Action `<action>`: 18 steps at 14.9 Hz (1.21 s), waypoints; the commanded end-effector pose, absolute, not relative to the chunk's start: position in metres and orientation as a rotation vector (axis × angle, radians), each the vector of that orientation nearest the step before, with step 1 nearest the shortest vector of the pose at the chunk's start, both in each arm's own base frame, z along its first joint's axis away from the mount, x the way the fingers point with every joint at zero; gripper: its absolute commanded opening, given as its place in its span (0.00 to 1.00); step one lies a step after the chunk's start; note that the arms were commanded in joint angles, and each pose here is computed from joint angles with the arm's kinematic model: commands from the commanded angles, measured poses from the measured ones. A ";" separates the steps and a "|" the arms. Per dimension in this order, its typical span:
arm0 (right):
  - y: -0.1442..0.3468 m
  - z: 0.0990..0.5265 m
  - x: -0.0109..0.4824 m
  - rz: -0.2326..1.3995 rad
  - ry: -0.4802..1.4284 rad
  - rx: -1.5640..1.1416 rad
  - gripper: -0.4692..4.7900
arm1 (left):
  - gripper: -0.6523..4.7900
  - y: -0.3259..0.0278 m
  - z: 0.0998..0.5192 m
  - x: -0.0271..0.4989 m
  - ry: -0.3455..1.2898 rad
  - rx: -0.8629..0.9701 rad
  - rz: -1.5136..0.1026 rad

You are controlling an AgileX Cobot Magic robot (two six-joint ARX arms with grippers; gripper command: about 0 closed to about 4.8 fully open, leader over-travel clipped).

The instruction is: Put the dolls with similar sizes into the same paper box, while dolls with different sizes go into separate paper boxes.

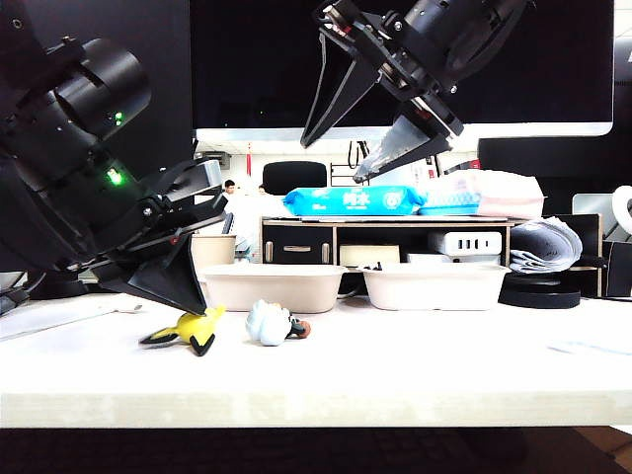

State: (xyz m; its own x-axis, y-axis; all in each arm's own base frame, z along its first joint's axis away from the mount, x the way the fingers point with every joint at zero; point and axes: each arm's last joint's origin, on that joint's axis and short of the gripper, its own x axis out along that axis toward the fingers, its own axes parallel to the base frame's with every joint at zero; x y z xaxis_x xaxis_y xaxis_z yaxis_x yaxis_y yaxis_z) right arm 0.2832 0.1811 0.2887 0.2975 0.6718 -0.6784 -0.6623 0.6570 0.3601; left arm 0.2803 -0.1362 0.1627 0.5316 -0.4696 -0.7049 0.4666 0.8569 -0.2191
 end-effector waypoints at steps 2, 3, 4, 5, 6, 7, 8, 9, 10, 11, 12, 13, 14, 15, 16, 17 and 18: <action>0.181 0.293 0.282 0.895 0.893 0.015 0.77 | 0.24 -0.140 0.169 0.283 0.821 -0.036 -0.620; 0.181 0.293 0.282 0.895 0.893 0.015 0.77 | 0.96 -0.142 0.176 0.288 0.796 -0.045 -0.616; 0.181 0.292 0.282 0.895 0.896 0.015 0.77 | 1.00 -0.143 0.182 0.292 0.771 -0.049 -0.596; 0.181 0.292 0.282 0.894 0.901 0.015 0.77 | 1.00 -0.145 0.187 0.295 0.728 -0.054 -0.602; 0.181 0.292 0.282 0.894 0.901 0.015 0.77 | 1.00 -0.145 0.188 0.296 0.711 -0.056 -0.604; 0.181 0.292 0.282 0.894 0.900 0.015 0.77 | 1.00 -0.145 0.187 0.296 0.714 -0.055 -0.604; 0.181 0.292 0.282 0.894 0.900 0.015 0.77 | 1.00 -0.146 0.181 0.297 0.743 -0.052 -0.599; 0.181 0.292 0.282 0.895 0.900 0.015 0.77 | 1.00 -0.146 0.174 0.298 0.771 -0.053 -0.596; 0.181 0.292 0.282 0.896 0.901 0.015 0.77 | 1.00 -0.146 0.165 0.298 0.819 -0.068 -0.590; 0.181 0.292 0.282 0.896 0.900 0.016 0.77 | 1.00 -0.146 0.157 0.298 0.868 -0.074 -0.574; 0.181 0.292 0.282 0.896 0.900 0.015 0.77 | 1.00 -0.146 0.153 0.298 0.888 -0.074 -0.570; 0.181 0.292 0.282 0.896 0.901 0.016 0.77 | 1.00 -0.147 0.151 0.299 0.886 -0.073 -0.569; 0.181 0.292 0.282 0.897 0.900 0.016 0.77 | 1.00 -0.147 0.152 0.300 0.873 -0.074 -0.569; 0.181 0.292 0.282 0.897 0.900 0.016 0.77 | 1.00 -0.147 0.152 0.300 0.869 -0.074 -0.569; 0.181 0.292 0.282 0.896 0.900 0.016 0.77 | 0.98 -0.147 0.151 0.299 0.878 -0.071 -0.564; 0.181 0.292 0.282 0.897 0.900 0.016 0.77 | 0.82 -0.146 0.151 0.299 0.890 -0.068 -0.557; 0.181 0.292 0.282 0.897 0.900 0.016 0.77 | 0.49 -0.146 0.150 0.298 0.903 -0.065 -0.552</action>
State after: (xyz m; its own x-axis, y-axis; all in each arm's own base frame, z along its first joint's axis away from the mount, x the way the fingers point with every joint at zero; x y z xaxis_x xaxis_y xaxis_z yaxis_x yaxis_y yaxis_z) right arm 0.2825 0.1807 0.2882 0.2914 0.6690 -0.6838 -0.6596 0.6582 0.3629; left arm 0.2980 -0.1454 0.1496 0.4942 -0.4852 -0.7214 0.4287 0.8579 -0.2833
